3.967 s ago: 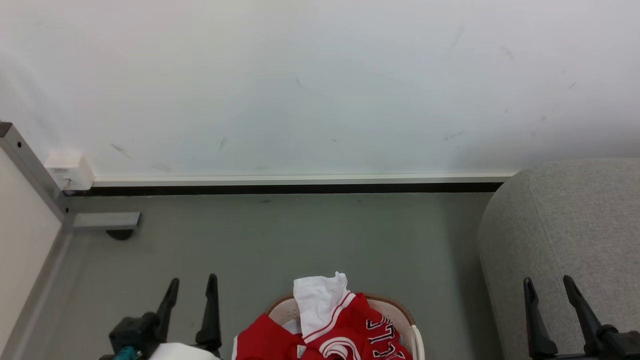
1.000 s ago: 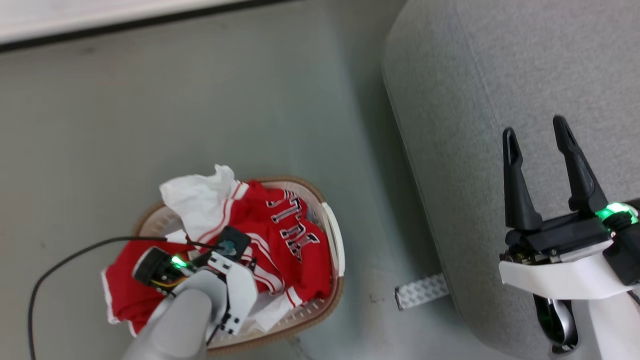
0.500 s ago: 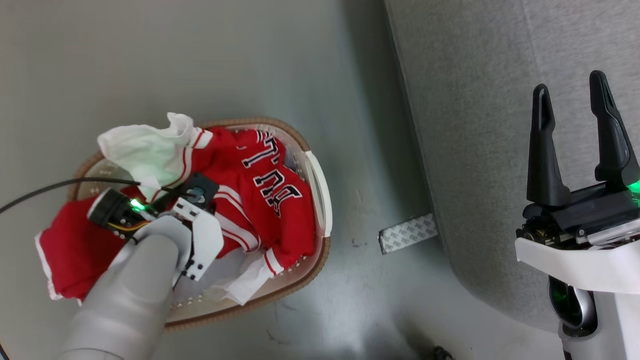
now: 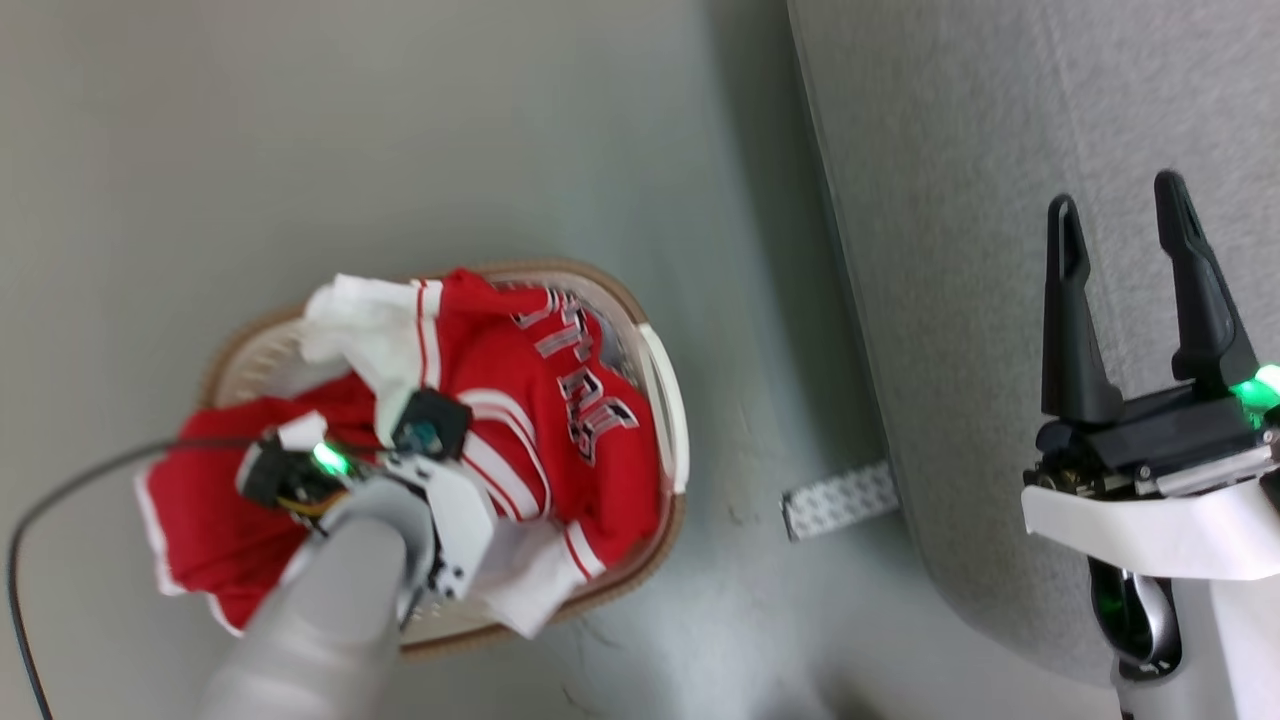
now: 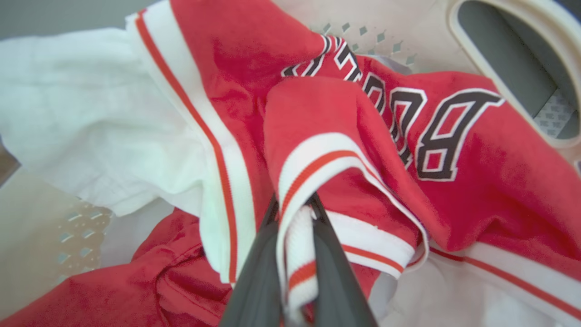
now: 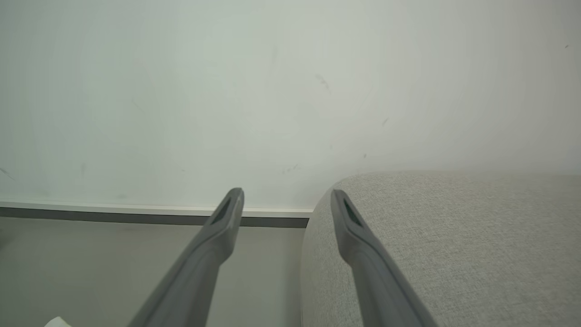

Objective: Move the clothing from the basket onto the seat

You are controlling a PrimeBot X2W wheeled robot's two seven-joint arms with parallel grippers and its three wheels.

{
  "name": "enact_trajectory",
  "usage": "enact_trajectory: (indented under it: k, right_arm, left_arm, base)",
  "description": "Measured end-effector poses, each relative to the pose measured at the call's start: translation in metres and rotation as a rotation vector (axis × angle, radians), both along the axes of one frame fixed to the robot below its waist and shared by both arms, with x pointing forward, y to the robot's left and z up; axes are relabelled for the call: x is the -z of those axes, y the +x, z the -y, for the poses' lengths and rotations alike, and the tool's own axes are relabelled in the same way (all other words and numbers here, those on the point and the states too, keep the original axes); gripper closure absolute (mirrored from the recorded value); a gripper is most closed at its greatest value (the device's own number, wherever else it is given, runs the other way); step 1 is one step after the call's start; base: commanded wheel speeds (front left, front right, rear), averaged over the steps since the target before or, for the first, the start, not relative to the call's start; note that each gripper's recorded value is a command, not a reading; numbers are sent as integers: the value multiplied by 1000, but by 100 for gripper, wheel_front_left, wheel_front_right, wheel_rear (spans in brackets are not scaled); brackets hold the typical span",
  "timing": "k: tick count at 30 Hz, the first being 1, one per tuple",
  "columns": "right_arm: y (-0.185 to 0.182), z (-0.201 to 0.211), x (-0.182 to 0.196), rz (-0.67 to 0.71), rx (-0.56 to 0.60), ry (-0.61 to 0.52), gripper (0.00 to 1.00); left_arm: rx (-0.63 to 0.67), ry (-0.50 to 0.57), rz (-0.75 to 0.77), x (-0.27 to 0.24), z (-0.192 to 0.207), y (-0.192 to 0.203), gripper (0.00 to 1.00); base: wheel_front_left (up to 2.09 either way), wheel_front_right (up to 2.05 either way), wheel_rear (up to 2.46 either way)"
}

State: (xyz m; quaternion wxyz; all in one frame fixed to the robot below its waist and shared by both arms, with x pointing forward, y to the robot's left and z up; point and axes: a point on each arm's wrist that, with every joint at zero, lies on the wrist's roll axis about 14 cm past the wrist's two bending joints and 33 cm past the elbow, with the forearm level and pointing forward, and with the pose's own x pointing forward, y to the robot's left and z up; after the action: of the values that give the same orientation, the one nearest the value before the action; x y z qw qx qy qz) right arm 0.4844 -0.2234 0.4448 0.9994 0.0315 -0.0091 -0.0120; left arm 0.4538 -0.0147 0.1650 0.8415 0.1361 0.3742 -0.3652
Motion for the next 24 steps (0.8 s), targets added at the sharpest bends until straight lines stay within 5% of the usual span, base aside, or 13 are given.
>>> enact_trajectory:
  k: [24]
  right_arm:
    - [-120,-16,-82,135,6,70,0]
  left_arm:
    - [-198,-296,464,-253,-21,-25,100]
  base:
    - [0,0,0]
